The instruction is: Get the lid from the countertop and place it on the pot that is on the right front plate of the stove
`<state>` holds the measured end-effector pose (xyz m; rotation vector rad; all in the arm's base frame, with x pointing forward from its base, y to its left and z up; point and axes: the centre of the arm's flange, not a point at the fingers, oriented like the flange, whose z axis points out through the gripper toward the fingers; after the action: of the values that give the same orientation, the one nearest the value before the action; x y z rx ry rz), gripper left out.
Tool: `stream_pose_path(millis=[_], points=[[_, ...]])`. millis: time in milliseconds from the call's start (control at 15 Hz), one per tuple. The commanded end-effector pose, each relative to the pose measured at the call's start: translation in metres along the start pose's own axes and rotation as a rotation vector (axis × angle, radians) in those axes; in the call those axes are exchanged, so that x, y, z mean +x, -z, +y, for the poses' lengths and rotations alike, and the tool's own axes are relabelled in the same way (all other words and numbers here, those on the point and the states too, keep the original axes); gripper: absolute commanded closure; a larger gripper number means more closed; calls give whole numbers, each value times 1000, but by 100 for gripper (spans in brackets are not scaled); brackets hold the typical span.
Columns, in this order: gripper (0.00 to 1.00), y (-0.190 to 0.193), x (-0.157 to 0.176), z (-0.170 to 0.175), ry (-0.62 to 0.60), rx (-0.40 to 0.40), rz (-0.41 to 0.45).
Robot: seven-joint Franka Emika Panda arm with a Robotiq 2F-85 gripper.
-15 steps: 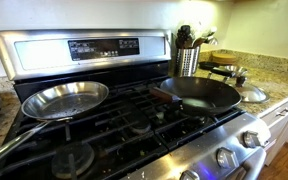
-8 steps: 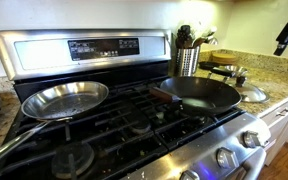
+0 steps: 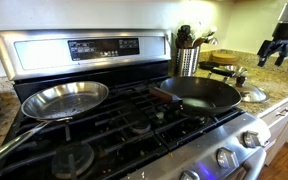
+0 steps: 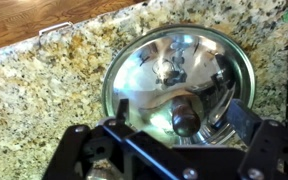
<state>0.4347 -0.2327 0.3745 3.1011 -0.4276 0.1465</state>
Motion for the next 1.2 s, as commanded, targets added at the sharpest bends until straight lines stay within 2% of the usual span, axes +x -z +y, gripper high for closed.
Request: stream_pose_path(millis=[0, 267, 667, 1133], points=[[0, -3, 7, 3, -5, -7, -3], [0, -7, 20, 7, -15, -20, -7], [0, -35, 41, -9, 5, 43, -36], [0, -59, 66, -8, 6, 23, -63]])
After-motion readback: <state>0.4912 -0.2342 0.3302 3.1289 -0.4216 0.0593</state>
